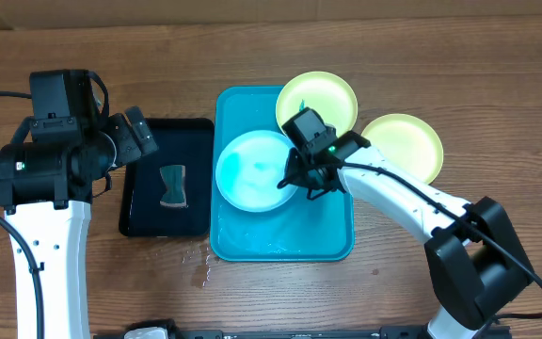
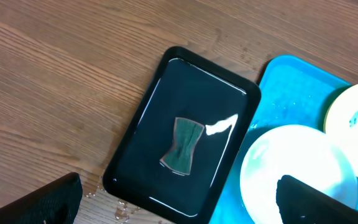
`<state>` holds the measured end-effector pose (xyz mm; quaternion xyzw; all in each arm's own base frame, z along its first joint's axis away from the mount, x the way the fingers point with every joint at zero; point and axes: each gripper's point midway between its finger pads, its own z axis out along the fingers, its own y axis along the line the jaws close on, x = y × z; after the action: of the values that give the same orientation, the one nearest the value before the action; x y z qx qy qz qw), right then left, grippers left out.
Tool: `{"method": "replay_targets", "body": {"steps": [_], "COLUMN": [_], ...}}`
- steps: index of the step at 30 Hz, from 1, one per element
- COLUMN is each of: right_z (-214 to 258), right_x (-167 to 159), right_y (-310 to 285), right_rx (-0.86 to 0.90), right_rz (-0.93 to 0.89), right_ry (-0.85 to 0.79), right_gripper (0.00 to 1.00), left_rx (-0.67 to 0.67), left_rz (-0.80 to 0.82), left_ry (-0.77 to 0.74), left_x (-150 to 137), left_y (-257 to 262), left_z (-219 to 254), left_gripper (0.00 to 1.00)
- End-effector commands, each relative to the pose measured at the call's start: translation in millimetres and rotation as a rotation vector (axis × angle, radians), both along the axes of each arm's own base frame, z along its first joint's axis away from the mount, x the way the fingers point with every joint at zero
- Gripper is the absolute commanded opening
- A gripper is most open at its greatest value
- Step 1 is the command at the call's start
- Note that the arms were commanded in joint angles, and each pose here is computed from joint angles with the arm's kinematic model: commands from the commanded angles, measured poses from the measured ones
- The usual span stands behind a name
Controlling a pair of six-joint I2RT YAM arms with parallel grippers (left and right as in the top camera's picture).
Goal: Clean dirty plates on tray and stack at the side
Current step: 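Lift the blue plate with the right gripper and tilt it over the black tray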
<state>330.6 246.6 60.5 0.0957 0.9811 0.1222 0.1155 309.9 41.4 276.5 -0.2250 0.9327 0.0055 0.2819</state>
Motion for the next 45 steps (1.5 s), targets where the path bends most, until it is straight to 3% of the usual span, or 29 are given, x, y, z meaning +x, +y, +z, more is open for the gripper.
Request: {"method": "replay_targets", "body": {"steps": [1,12,25,33,38,45], "right_z": [34.0,58.3,86.5,104.2,117.4,145.5], "right_x": [13.9,26.3,26.7,10.3,3.8,17.8], "right_y": [8.7,27.4,91.1,124.2,145.0,151.6], "right_rx": [0.03,0.101,0.199,0.112,0.065,-0.04], "right_rz": [0.001,0.01,0.075,0.089,0.195,0.307], "right_ry": [-0.069,-0.121,-0.306,-0.508,-0.637,-0.835], "right_gripper": [0.04,0.04,0.04,0.04,0.04,0.04], "left_rx": [0.006,0.006,0.006,0.006,0.005,0.006], "left_rz": [0.019,0.019,0.019,0.019,0.019,0.019], "left_ry": [-0.002,-0.002,-0.003,-0.002,-0.002,-0.002], "left_x": [0.4,0.4,0.4,0.4,0.4,0.4], "left_y": [3.6,3.6,3.6,3.6,3.6,3.6], "left_z": [0.8,0.8,0.9,0.8,0.8,0.8], "left_gripper": [1.0,1.0,1.0,1.0,1.0,1.0]}}
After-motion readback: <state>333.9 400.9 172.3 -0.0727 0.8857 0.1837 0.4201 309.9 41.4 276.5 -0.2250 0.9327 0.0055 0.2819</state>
